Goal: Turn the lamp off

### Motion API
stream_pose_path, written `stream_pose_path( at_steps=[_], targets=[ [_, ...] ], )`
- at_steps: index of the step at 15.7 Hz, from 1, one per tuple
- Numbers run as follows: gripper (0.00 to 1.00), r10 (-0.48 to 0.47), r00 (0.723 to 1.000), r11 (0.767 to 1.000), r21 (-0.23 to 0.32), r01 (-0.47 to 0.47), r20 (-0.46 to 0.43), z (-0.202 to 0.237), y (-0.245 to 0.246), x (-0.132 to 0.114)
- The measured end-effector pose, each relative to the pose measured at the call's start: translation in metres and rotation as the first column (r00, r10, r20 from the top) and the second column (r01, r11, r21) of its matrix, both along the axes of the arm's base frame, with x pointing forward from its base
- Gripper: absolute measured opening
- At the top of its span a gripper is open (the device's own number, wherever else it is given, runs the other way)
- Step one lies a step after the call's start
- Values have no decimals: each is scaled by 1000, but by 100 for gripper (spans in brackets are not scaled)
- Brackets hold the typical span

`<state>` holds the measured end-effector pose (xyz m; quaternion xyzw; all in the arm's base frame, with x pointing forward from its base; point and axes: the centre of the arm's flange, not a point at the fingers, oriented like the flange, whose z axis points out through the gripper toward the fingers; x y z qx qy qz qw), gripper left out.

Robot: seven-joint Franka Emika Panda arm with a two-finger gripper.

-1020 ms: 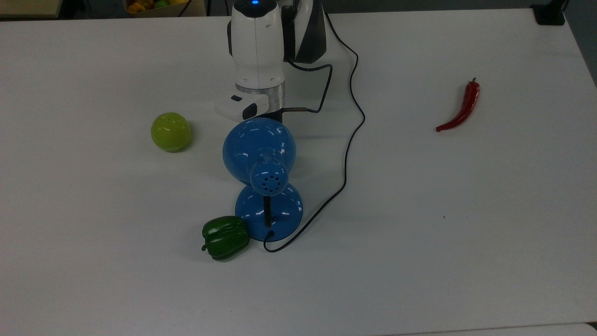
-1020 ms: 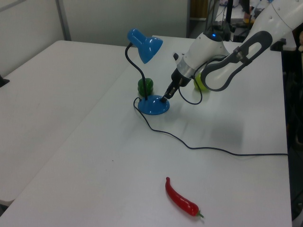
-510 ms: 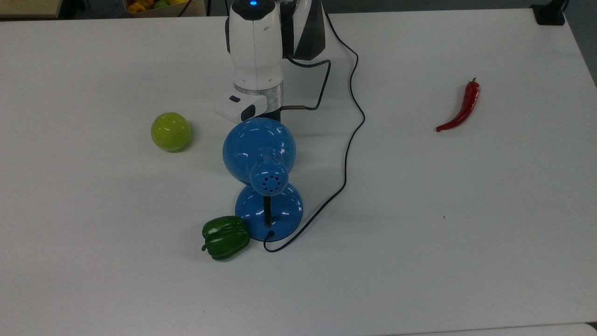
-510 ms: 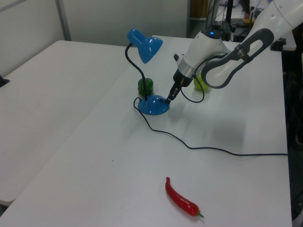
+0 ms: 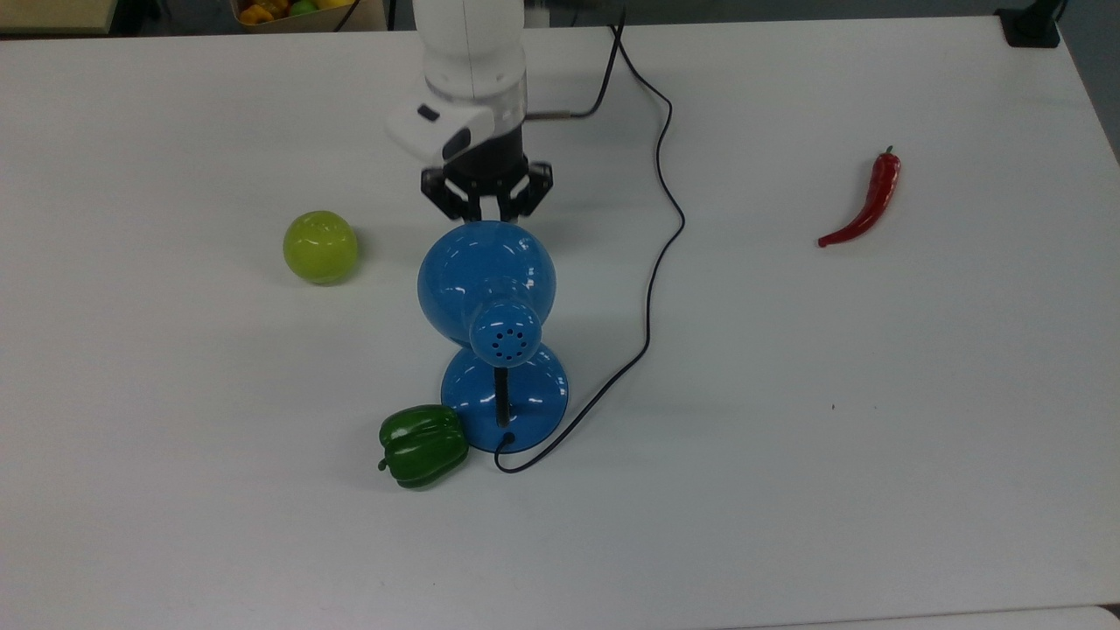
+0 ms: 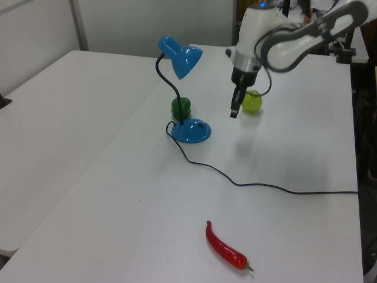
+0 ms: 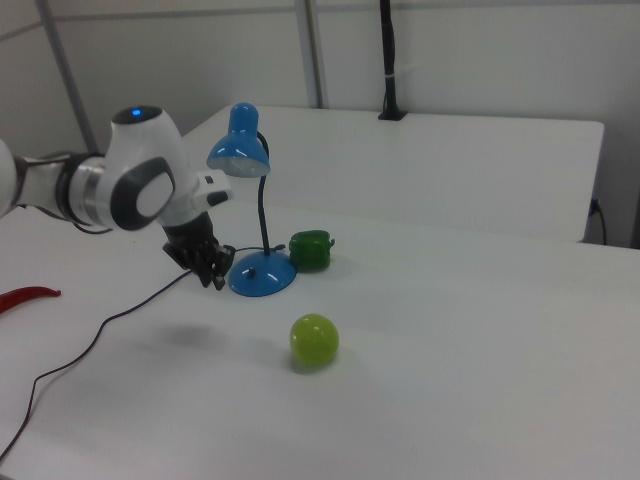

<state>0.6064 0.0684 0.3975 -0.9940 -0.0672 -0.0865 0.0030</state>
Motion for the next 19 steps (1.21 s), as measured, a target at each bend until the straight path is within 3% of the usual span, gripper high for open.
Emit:
stream_pose_path(
  at_steps=[7,12,19],
  targets=[
    [97,-3,992,1000,-5,2,-128,95,-4,-35],
    [100,-74,987,997,-2,75,-141,173,-5,-40],
    [100,-113,991,993,17,114,-71,225,5,-39]
  ],
)
